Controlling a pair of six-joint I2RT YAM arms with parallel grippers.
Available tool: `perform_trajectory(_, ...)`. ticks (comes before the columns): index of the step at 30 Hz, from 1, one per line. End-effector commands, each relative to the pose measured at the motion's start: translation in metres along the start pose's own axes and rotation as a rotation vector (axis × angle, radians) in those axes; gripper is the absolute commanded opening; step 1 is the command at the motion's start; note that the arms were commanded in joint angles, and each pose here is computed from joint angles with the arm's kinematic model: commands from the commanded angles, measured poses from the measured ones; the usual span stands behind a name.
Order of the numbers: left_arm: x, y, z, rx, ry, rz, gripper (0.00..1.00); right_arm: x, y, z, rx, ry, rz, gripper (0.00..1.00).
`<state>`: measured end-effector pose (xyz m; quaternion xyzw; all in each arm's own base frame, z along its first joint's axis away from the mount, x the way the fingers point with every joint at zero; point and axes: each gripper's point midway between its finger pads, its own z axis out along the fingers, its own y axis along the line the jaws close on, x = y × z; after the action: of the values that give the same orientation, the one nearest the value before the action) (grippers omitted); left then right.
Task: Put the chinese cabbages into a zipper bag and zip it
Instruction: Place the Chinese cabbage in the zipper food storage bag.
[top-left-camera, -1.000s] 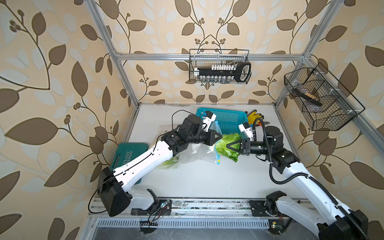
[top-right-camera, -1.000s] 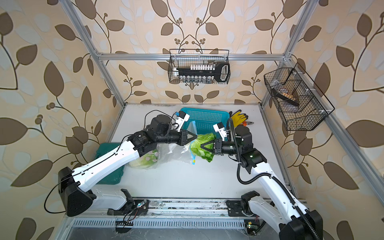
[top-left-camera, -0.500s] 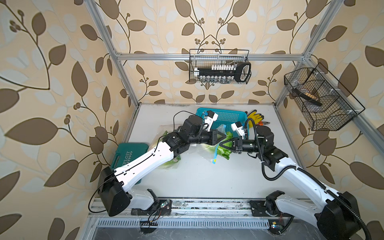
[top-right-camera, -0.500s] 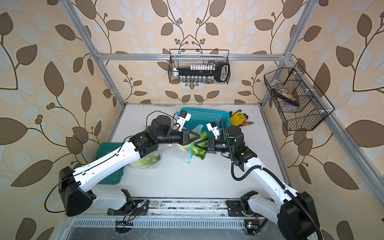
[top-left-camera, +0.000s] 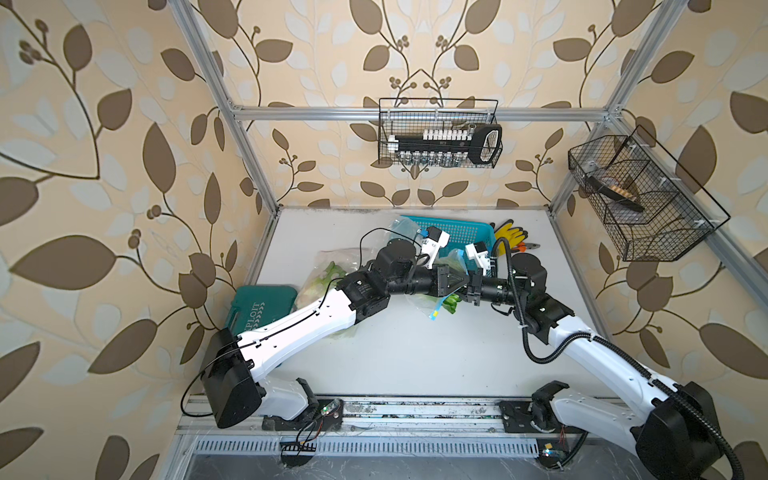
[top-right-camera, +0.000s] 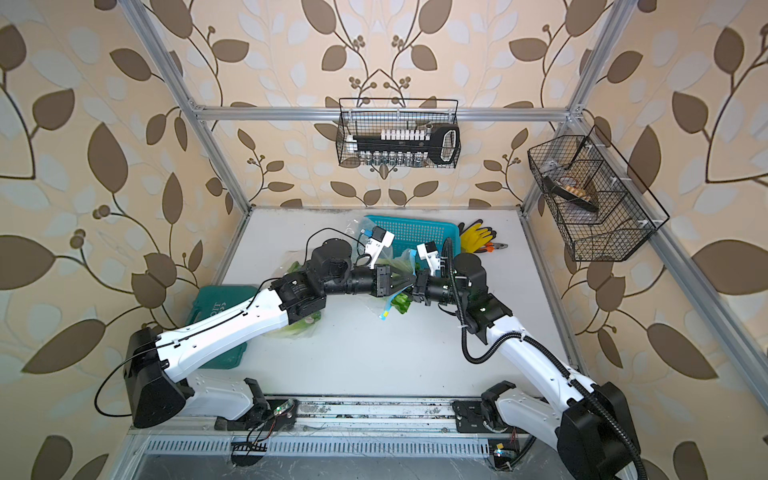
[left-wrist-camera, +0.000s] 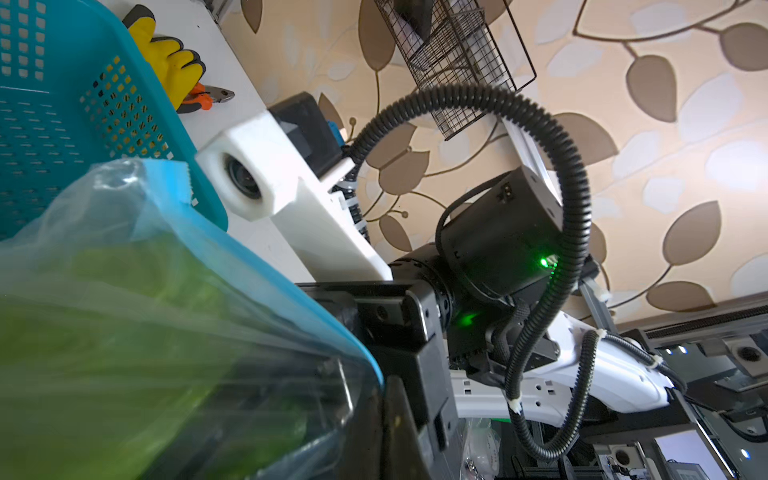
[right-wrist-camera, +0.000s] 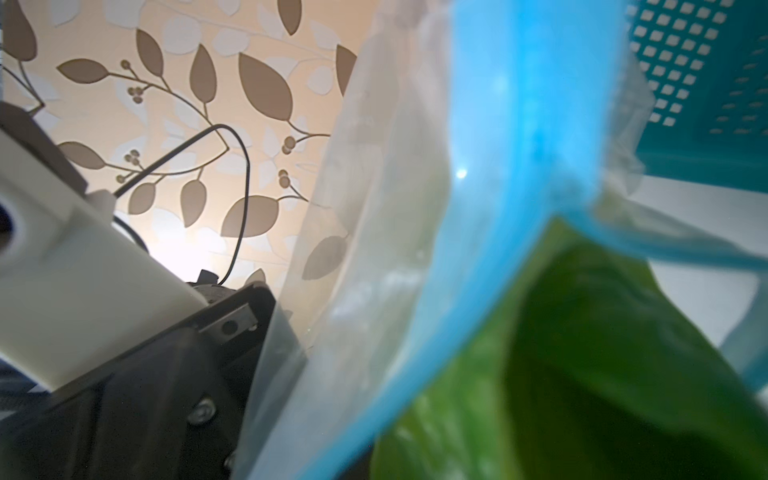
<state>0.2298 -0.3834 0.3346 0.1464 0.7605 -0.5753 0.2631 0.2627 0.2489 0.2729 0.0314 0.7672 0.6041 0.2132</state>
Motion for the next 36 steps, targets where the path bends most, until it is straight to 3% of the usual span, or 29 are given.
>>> perform_trajectory(1,-0.019,-0.021,-0.001,0.073,-0.082,-0.005,0.00,-0.014,0.011,-0.008,0.093,-0.061,-0.099,0.00)
perform_trajectory(6,-0.035,-0.011,-0.003,0.081,-0.147,-0.061,0.00,-0.014,-0.008,-0.012,0.255,-0.018,-0.146,0.06)
perform_trajectory(9,-0.050,-0.010,-0.007,0.103,-0.196,-0.103,0.00,-0.018,-0.013,-0.021,0.340,-0.037,-0.190,0.01)
perform_trajectory(11,-0.053,-0.009,-0.007,0.093,-0.206,-0.104,0.00,-0.020,0.002,-0.022,0.299,-0.048,-0.216,0.00)
perform_trajectory(16,-0.039,0.003,0.001,0.104,-0.167,-0.142,0.00,-0.025,0.083,-0.022,-0.080,-0.069,-0.190,0.00)
perform_trajectory(19,-0.037,0.003,-0.001,0.126,-0.176,-0.162,0.00,-0.030,0.067,-0.014,0.000,-0.075,-0.152,0.00)
perform_trajectory(22,-0.042,-0.001,-0.006,0.138,-0.206,-0.171,0.00,-0.030,0.011,-0.006,0.210,-0.057,-0.083,0.11)
perform_trajectory(24,-0.047,-0.005,-0.010,0.142,-0.230,-0.178,0.00,-0.029,-0.008,-0.006,0.283,-0.056,-0.078,0.24)
perform_trajectory(36,-0.077,0.035,-0.012,0.152,-0.404,-0.370,0.00,-0.027,0.009,-0.027,0.394,0.023,-0.262,0.61)
